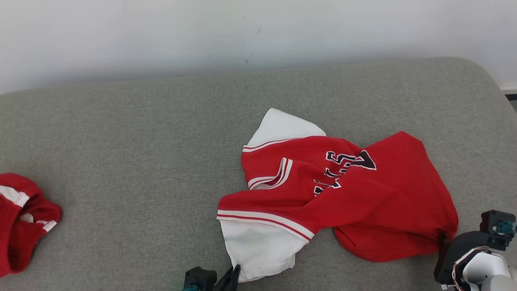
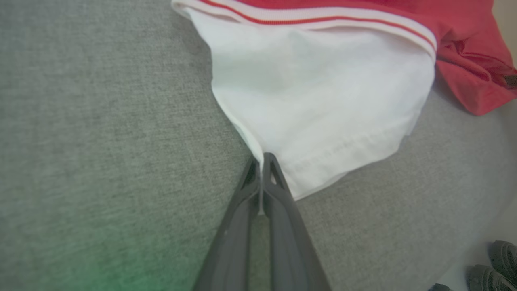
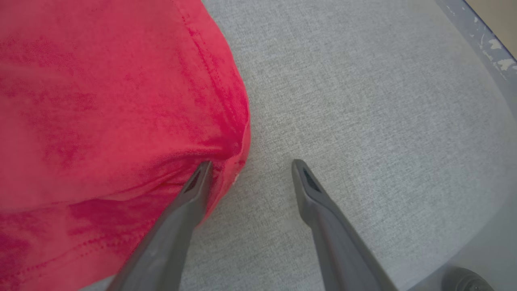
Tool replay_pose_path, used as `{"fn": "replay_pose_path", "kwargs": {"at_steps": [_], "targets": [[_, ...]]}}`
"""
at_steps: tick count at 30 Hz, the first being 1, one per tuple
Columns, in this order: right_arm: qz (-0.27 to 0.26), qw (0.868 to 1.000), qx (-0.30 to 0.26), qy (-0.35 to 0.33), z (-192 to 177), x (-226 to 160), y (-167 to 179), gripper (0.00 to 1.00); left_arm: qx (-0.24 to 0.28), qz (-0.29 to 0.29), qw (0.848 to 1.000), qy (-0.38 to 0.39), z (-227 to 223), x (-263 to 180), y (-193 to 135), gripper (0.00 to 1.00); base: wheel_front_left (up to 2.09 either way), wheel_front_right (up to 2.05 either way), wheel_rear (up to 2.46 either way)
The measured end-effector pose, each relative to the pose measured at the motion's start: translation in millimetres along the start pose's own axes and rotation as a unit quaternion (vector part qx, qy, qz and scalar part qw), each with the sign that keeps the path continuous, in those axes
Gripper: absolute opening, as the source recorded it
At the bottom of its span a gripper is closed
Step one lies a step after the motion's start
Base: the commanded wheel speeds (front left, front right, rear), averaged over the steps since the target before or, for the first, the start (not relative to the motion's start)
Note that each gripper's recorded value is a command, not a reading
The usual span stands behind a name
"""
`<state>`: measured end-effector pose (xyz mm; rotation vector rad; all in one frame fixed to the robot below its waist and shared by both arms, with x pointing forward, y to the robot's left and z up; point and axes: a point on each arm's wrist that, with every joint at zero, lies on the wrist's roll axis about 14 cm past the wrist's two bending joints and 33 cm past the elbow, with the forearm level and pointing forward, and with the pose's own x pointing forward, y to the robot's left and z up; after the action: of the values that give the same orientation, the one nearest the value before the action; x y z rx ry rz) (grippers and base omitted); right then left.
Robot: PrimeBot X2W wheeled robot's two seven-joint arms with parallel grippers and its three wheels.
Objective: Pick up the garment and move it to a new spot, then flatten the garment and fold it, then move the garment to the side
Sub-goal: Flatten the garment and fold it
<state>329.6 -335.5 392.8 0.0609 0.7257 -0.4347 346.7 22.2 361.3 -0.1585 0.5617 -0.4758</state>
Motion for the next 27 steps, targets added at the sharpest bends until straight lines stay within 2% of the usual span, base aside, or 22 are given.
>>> {"fn": "replay_pose_path", "kwargs": {"at_steps": [2,3,4,5,7,9,13,17,23,27], "targets": [[0.003,1.000,0.000,0.011,-4.2,2.2,2.9,1.00,-0.001,0.001,1.000,0.000,0.0,0.0,0.6,0.00,0.00,0.00,0.00],[0.004,1.000,-0.002,0.014,-5.4,3.1,4.2,0.81,-0.001,0.001,1.000,0.000,-0.1,0.0,1.0,0.00,0.00,0.00,0.00],[0.005,1.000,-0.003,0.017,-6.2,3.8,5.3,0.74,-0.002,0.002,1.000,0.000,-0.3,-0.2,1.4,0.00,0.00,0.00,0.00],[0.006,1.000,-0.003,0.018,-6.6,4.5,6.4,0.48,-0.003,0.002,1.000,0.000,-0.3,-0.2,1.7,0.00,0.00,0.00,0.00],[0.008,1.000,-0.004,0.019,-6.9,5.4,8.1,0.36,-0.004,0.003,1.000,-0.002,-0.1,-0.3,2.2,0.00,0.00,0.00,0.00],[0.009,1.000,-0.004,0.013,-5.0,5.7,9.3,0.01,-0.004,0.004,1.000,-0.004,0.3,-0.6,2.7,0.00,0.00,0.00,0.00],[0.014,1.000,0.006,-0.003,-1.1,4.7,9.8,0.00,-0.003,0.006,1.000,-0.013,3.7,-1.7,4.1,0.00,0.00,0.00,0.00],[0.039,0.997,0.044,-0.042,12.4,0.9,18.4,0.00,-0.012,0.013,0.999,-0.045,17.0,-3.7,9.1,0.00,0.00,0.00,0.00],[0.101,0.982,0.115,-0.110,44.3,-11.9,42.6,0.00,-0.060,0.016,0.988,-0.138,65.3,-8.7,14.0,0.00,0.00,0.00,0.00],[0.129,0.972,0.132,-0.145,64.8,-22.7,53.2,0.00,-0.076,0.009,0.980,-0.186,94.0,-12.5,12.8,0.00,0.00,0.00,0.00]]}}
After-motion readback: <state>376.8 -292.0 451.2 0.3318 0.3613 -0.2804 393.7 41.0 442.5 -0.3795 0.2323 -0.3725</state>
